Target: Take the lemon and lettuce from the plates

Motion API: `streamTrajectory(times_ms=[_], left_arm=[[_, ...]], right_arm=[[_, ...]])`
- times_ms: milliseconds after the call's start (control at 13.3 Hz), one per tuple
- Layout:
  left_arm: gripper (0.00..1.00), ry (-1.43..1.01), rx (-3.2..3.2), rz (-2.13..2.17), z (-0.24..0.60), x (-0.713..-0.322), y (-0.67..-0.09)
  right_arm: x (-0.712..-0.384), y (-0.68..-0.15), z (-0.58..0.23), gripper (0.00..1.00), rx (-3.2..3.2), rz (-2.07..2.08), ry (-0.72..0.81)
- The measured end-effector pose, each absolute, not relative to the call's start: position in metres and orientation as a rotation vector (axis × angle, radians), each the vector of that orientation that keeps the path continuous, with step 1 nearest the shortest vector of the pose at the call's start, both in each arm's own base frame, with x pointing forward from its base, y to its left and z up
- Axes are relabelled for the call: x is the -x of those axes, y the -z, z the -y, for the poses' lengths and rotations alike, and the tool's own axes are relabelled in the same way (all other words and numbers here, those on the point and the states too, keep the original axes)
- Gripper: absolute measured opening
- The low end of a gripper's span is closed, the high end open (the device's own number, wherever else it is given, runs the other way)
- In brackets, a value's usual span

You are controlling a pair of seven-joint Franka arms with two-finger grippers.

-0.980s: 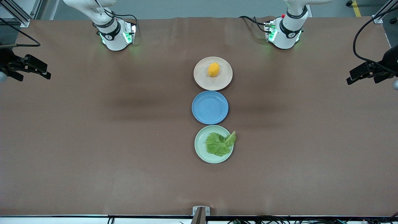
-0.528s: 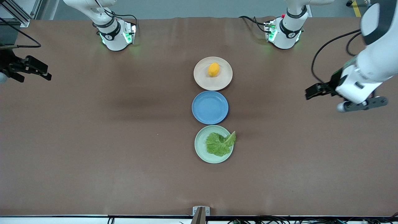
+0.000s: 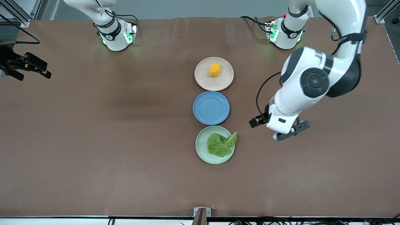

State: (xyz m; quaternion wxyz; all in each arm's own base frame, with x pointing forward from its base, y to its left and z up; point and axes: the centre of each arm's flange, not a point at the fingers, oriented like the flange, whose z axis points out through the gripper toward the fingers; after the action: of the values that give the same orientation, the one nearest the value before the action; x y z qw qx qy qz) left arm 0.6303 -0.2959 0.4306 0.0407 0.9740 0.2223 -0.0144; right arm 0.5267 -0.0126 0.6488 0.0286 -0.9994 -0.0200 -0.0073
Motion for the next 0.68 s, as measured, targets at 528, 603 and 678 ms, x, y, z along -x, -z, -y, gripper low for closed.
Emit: streamTrajectory(times_ms=[528, 603, 678], left_arm=[[1.0, -0.134, -2.637, -1.11, 0.4, -0.643, -0.328], [1.0, -0.117, -2.608, -1.174, 0.409, -0.641, -0.311], [1.0, -0.096, -2.597, -1.221, 0.414, -0.637, -0.295]], right_arm=[[-0.525, -0.649, 0.015, 1.0, 3.113, 0.092, 0.005], [-0.523, -0.648, 0.015, 1.0, 3.114, 0.092, -0.016], [-0.522, -0.647, 0.015, 1.0, 3.113, 0.092, -0.042]])
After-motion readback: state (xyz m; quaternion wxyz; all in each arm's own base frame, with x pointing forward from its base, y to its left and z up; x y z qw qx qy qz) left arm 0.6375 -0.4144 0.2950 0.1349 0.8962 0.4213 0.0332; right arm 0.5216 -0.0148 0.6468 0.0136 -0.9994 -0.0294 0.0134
